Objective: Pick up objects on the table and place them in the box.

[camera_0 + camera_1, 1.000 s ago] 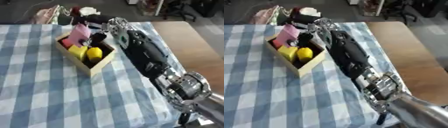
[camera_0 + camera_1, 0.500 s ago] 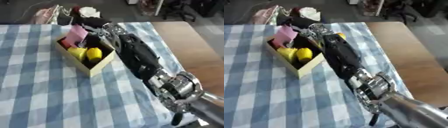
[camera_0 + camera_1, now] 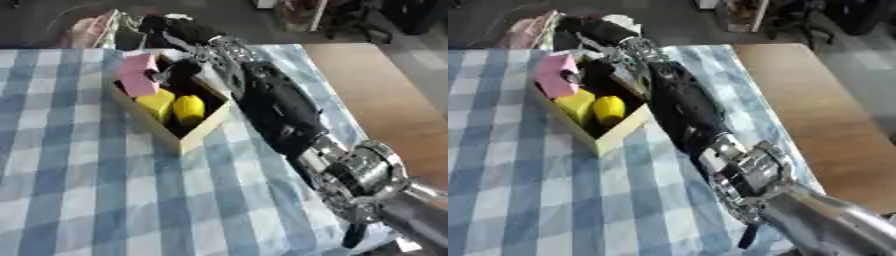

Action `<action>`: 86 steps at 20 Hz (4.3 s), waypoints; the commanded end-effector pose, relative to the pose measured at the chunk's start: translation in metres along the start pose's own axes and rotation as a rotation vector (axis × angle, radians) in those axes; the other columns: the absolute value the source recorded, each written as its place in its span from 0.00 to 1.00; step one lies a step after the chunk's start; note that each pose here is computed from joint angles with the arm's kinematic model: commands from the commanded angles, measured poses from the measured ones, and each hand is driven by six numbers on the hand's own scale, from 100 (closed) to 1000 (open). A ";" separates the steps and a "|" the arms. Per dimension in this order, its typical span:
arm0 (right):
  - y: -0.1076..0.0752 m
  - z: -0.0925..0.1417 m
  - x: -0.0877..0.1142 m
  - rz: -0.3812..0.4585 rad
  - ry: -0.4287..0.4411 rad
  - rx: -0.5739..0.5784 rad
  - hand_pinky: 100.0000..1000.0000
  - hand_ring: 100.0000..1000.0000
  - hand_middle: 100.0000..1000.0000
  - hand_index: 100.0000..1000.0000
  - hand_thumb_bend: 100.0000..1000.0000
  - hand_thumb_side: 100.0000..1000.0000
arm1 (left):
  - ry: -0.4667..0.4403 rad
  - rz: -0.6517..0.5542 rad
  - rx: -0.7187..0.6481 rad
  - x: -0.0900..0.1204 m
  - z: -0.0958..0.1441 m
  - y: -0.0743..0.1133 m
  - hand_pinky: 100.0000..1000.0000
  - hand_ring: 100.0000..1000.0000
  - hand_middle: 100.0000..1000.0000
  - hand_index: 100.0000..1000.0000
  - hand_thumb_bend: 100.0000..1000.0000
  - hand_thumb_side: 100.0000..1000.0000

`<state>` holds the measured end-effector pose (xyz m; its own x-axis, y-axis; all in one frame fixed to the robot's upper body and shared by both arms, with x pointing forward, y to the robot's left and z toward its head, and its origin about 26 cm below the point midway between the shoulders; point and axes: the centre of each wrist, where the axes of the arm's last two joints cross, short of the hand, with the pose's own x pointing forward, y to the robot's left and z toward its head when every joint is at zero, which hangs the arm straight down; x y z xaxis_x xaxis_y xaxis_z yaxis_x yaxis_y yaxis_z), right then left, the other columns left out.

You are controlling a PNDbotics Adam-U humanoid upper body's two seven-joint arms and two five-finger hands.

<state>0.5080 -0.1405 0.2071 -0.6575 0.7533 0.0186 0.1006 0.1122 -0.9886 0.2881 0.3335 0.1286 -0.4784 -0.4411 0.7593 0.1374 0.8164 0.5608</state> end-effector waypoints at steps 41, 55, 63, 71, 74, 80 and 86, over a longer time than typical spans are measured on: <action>0.027 0.100 -0.120 -0.082 0.646 0.522 0.79 0.85 0.88 0.91 0.24 0.47 | 0.005 -0.026 0.004 0.003 0.003 0.007 0.71 0.47 0.55 0.73 0.00 0.51; 0.026 0.091 -0.112 0.021 0.614 0.419 0.41 0.49 0.50 0.54 0.16 0.00 | 0.002 -0.024 0.006 0.003 0.002 0.006 0.71 0.47 0.55 0.73 0.00 0.51; 0.000 0.069 -0.097 0.106 0.506 0.176 0.25 0.38 0.37 0.42 0.10 0.00 | 0.001 -0.023 0.008 0.003 0.002 0.007 0.71 0.47 0.55 0.73 0.00 0.50; -0.037 0.048 -0.077 0.138 0.336 0.030 0.24 0.35 0.34 0.40 0.08 0.00 | -0.001 -0.020 0.008 0.003 0.002 0.007 0.71 0.47 0.55 0.73 0.00 0.50; -0.041 0.042 -0.069 0.124 0.267 0.043 0.24 0.35 0.35 0.41 0.09 0.00 | -0.002 -0.019 0.008 0.004 0.002 0.007 0.71 0.47 0.55 0.73 0.00 0.50; -0.038 0.029 -0.049 0.106 0.114 0.131 0.28 0.39 0.39 0.44 0.05 0.00 | -0.004 -0.020 0.010 0.004 0.002 0.007 0.71 0.47 0.55 0.73 0.00 0.50; -0.017 0.019 -0.033 0.104 0.030 0.283 0.35 0.45 0.47 0.53 0.05 0.00 | -0.006 -0.018 0.009 0.004 0.001 0.007 0.71 0.47 0.55 0.73 0.00 0.50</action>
<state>0.5133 -0.1809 0.2064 -0.6244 0.7788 -0.0603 -0.0711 -0.1336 -0.9885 0.2853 0.3364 0.1254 -0.4622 -0.4460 0.7665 0.1376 0.8178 0.5588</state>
